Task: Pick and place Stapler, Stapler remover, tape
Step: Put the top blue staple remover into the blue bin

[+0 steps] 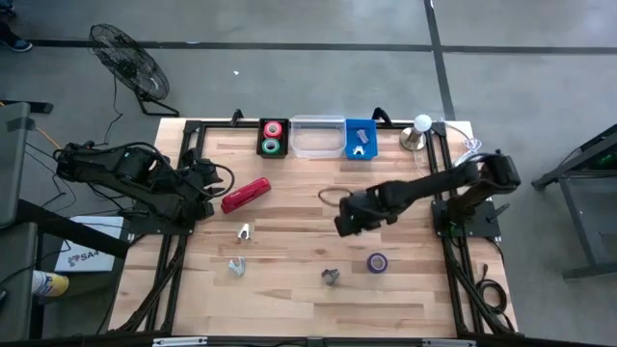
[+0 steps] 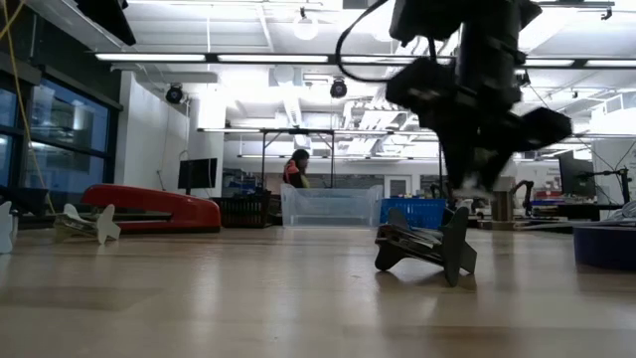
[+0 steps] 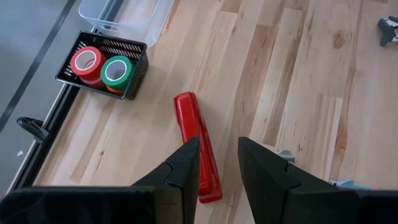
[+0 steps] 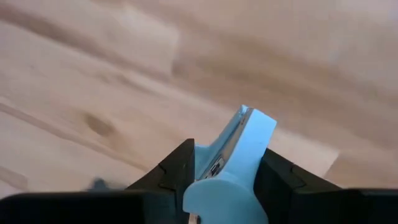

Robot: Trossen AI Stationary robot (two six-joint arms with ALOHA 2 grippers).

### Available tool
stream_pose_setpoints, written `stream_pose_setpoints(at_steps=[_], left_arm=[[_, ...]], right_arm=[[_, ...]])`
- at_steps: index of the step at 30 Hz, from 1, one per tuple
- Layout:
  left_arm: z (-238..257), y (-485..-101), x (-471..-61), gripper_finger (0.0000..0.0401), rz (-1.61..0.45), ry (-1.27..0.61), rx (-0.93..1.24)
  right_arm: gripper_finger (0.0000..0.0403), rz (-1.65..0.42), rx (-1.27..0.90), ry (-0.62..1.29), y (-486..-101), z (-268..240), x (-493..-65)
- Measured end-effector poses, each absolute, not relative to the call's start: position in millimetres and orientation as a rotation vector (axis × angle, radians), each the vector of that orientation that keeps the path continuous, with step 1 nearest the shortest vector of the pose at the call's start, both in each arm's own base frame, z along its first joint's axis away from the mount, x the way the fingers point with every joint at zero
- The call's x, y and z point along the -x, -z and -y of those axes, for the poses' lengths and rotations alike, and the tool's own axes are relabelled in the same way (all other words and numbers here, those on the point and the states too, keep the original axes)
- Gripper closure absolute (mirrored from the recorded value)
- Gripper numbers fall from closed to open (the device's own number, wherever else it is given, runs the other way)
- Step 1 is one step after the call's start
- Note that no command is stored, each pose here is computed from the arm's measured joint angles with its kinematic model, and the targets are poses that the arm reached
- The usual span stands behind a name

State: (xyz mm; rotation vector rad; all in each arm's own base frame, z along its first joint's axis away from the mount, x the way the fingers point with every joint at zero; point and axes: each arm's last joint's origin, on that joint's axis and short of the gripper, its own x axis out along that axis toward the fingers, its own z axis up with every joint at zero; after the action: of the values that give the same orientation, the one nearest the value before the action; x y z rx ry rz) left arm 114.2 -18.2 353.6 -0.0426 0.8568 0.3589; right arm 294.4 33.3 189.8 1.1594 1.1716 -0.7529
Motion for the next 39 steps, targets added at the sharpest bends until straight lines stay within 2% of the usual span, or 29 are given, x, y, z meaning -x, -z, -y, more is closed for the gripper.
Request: stream_pose_setpoints(at_steps=[9, 20, 26, 32, 39], left_arm=[[18.4, -354.3, -115.3, 0.0295, -0.843, -0.361, 0.047], [19.4, -357.3, -119.2, 0.0295, -0.79, -0.362, 0.086], [18.4, -358.9, -120.4, 0.0295, -0.749, -0.415, 0.099], [16.6, -360.3, -120.8, 0.0295, -0.704, -0.491, 0.107], [16.2, -361.7, -121.9, 0.0295, -0.671, -0.523, 0.132]], right_arm=[[0.0285, -0.984, -1.045, 0.775, -218.6, 29.3, -284.1], [0.0285, -0.919, -0.892, 0.798, -220.2, 117.6, -266.7], [0.0285, -0.816, -0.806, 0.818, -225.0, 160.0, -254.4], [0.0273, -0.736, -0.668, 0.81, -231.2, 188.7, -245.3], [0.0283, -0.772, -0.59, 0.806, -220.1, 212.0, -236.9]])
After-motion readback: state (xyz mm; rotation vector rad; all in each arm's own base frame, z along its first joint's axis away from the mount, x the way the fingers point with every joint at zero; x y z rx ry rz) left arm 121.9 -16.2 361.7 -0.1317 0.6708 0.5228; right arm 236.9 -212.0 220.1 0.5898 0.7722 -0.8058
